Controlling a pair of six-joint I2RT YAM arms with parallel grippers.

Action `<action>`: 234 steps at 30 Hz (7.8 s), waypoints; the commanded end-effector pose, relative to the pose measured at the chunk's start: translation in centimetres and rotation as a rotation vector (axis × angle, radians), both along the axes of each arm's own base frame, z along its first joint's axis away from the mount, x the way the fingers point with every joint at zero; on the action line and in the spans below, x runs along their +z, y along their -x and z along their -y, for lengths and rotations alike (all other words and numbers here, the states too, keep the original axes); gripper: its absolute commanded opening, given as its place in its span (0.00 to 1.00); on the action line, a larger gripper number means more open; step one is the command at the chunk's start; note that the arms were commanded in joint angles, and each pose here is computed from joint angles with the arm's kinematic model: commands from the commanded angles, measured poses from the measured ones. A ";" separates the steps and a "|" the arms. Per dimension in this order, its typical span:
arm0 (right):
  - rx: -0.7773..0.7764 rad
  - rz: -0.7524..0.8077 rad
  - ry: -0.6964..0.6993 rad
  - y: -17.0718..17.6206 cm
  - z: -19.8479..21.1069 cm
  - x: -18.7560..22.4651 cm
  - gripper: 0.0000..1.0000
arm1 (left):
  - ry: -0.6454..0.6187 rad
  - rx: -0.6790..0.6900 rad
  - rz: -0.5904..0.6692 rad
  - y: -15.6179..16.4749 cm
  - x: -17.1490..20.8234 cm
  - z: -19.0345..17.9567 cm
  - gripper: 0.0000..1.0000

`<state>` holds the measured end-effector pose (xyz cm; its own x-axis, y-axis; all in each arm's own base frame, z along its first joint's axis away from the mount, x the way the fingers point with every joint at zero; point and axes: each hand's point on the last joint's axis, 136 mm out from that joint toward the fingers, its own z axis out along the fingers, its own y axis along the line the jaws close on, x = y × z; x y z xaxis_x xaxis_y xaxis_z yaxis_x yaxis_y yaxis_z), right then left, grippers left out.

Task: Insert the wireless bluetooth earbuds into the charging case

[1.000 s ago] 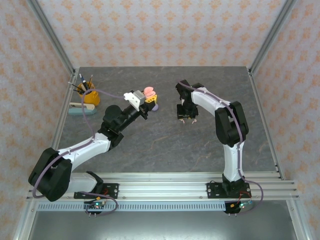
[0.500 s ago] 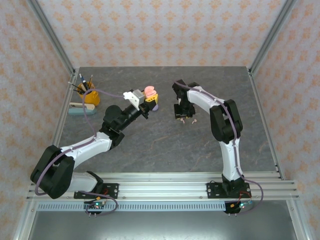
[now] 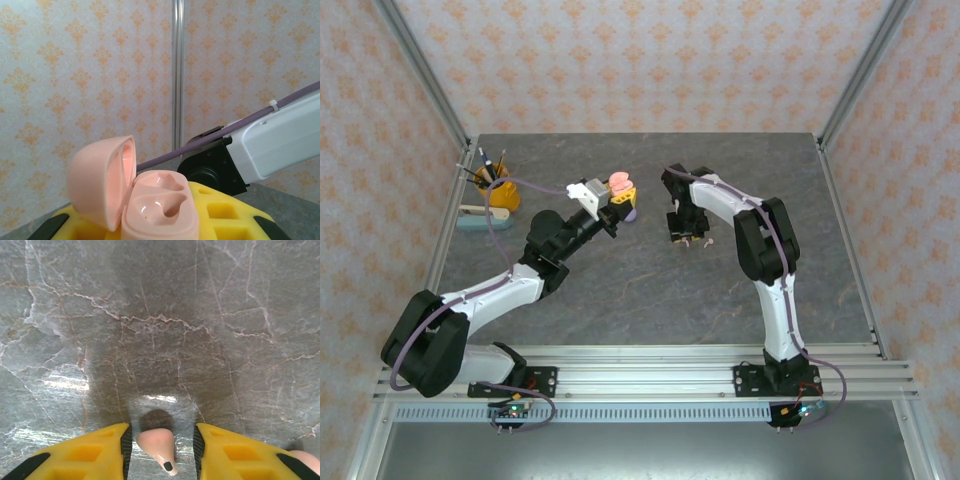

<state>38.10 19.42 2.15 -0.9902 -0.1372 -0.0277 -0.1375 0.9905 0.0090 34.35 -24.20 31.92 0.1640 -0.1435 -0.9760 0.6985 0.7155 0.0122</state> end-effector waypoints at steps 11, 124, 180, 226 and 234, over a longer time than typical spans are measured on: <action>0.031 -0.024 0.065 0.8 0.7 -0.5 0.34 | 0.038 0.000 0.040 -0.2 1.8 -0.2 0.00; -0.220 0.022 -0.129 5.4 -0.2 0.7 0.43 | 0.015 -0.011 0.001 -0.4 1.7 0.1 0.00; -0.201 0.362 -0.202 3.3 -1.2 11.0 0.14 | 0.008 -0.013 0.003 -0.6 2.2 0.3 0.00; 0.268 1.017 -0.991 7.5 -7.4 42.4 0.16 | -0.012 -0.257 0.058 -0.3 5.8 7.0 0.00; 0.252 0.983 -1.007 7.3 -7.8 41.4 0.15 | -0.007 -0.253 0.061 -0.4 6.1 7.0 0.00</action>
<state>31.48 26.94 42.32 -0.4853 0.1622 -0.8592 -0.6401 0.6035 0.4755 35.36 -30.76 35.53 0.1310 -0.1318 -0.9826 0.8429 0.5365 0.0404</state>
